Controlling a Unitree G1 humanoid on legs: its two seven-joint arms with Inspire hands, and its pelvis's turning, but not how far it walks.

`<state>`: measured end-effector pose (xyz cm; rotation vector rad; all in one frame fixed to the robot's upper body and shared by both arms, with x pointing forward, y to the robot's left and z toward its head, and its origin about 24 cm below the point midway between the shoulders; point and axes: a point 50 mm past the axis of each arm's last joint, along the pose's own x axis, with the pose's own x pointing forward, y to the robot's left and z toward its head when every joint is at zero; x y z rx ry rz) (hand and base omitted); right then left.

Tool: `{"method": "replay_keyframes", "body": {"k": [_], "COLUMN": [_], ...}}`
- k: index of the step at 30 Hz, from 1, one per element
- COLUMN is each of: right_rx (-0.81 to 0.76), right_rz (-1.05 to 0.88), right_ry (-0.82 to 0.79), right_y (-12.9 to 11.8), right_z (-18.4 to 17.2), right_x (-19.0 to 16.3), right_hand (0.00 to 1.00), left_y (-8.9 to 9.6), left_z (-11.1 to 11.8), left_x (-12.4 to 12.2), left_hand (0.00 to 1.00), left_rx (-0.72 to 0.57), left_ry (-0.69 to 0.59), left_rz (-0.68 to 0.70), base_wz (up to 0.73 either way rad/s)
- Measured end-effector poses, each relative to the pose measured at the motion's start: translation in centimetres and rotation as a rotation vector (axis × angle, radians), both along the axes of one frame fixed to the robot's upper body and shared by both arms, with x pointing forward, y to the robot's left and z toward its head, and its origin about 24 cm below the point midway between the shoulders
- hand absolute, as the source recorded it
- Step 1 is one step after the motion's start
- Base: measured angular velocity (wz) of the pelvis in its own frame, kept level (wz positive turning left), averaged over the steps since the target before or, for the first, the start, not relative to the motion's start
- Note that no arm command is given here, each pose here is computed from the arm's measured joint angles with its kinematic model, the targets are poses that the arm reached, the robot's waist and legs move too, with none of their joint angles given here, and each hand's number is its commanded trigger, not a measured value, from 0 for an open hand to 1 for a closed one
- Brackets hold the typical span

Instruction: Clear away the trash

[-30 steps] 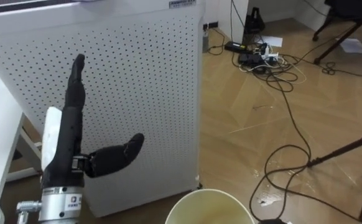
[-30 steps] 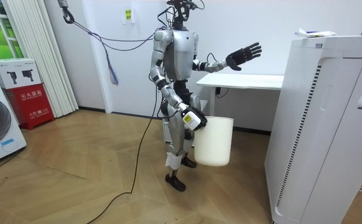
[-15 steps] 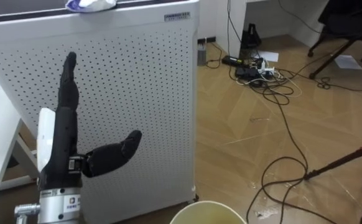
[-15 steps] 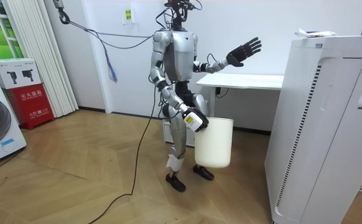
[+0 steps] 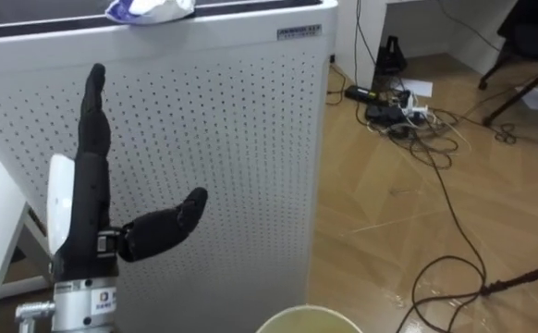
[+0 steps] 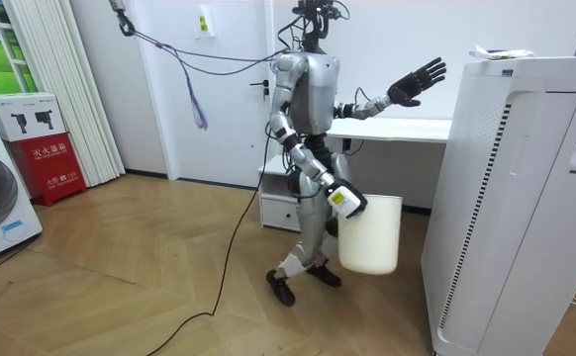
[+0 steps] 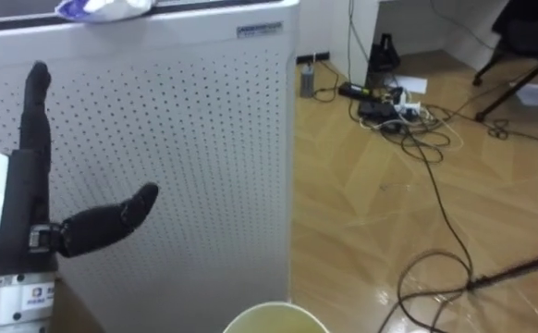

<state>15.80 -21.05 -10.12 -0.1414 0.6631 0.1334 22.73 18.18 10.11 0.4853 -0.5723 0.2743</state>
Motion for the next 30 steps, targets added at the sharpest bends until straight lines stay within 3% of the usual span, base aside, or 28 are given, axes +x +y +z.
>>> {"method": "replay_keyframes", "body": {"k": [9, 12, 22, 24, 30], "right_rx": [-0.01, -0.008, 0.011, 0.009, -0.002], "right_rz": [0.0, 0.004, -0.025, -0.078, -0.057], "right_ry": [-0.01, -0.023, -0.033, -0.051, -0.046], "right_y": [-0.1, -0.1, -0.4, -1.3, -0.5], "right_z": [0.1, 0.3, 0.5, 0.7, 0.5], "right_x": [0.0, 0.6, 0.6, 0.7, 0.5], "right_hand": [1.0, 1.0, 1.0, 1.0, 1.0], "left_y": [-0.1, 0.1, 0.7, 0.5, 2.8], "left_z": [0.9, 2.0, 2.4, 3.9, 4.9], "left_x": [0.1, -0.3, -2.0, -1.9, -2.4], "left_hand": [0.0, 0.0, 0.0, 0.0, 0.0], "left_rx": [0.009, 0.013, 0.096, 0.089, 0.077], "left_ry": [-0.066, -0.121, -0.145, -0.22, -0.306], "left_rz": [0.014, 0.02, 0.08, 0.078, 0.225], "base_wz": [0.29, 0.03, 0.06, 0.25, -0.13]}}
